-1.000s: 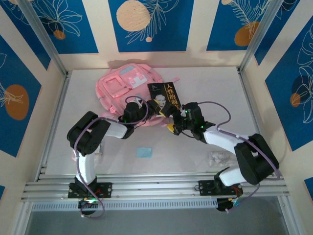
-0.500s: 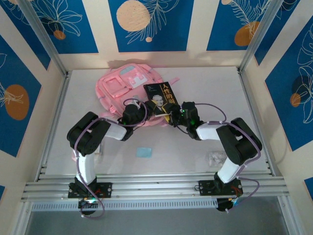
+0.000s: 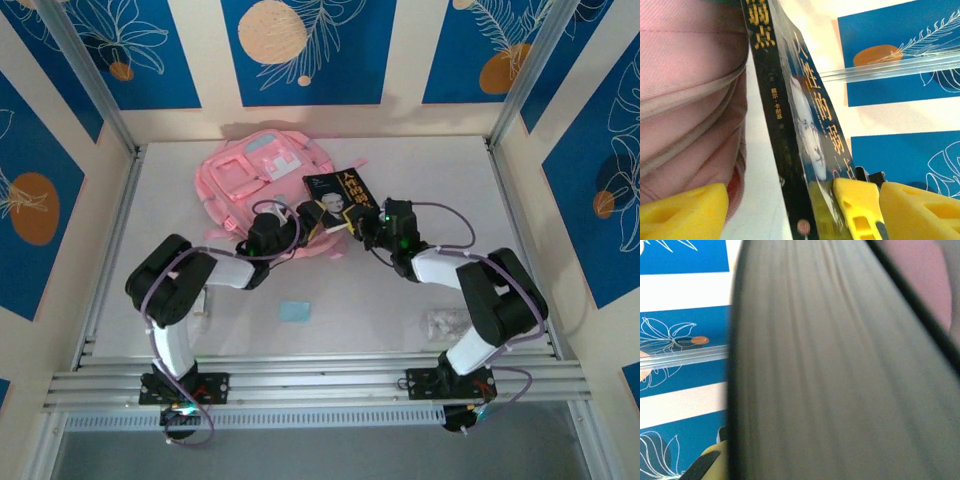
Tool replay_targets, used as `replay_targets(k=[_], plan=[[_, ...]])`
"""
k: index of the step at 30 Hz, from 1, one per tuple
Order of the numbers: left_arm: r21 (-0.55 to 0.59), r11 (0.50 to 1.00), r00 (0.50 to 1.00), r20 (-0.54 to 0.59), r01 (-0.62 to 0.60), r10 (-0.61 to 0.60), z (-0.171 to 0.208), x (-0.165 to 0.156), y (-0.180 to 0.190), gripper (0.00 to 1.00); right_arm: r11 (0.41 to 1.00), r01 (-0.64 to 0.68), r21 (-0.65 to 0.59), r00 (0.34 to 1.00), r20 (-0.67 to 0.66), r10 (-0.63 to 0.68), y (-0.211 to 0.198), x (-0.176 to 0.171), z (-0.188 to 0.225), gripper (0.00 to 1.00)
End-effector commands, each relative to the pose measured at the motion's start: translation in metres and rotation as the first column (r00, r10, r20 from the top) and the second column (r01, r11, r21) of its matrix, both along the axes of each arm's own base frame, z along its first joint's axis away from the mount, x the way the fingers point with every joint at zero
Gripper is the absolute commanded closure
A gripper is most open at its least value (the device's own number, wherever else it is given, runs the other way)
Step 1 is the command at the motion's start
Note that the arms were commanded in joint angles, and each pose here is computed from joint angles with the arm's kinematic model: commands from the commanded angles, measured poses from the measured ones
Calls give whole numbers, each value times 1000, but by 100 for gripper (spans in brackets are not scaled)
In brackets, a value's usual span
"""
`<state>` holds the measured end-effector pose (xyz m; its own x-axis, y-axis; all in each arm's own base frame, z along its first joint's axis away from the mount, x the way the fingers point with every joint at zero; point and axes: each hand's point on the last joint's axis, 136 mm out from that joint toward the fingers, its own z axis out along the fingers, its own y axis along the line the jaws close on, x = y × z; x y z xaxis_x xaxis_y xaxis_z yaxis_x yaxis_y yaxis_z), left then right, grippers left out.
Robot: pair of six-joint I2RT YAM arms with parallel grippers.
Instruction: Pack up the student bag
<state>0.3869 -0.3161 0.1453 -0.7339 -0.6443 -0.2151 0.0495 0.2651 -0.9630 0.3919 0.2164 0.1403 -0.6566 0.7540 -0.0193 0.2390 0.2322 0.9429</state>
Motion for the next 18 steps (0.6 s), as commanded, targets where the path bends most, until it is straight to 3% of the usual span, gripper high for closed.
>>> replay_targets(k=[1, 5, 10, 18], plan=[[191, 979, 994, 69, 72, -87, 6, -13, 4, 20, 996, -62, -65, 984, 164, 72, -9, 8, 55, 94], [444, 887, 977, 96, 128, -189, 9, -13, 17, 21, 981, -107, -164, 976, 173, 135, -32, 6, 67, 94], [713, 686, 957, 78, 143, -281, 8, -3, 40, 21, 954, -141, -264, 967, 171, 190, -62, -4, 75, 94], [889, 408, 924, -42, 208, -380, -23, 17, 53, 21, 930, -180, -321, 957, 162, 241, -86, -20, 79, 95]])
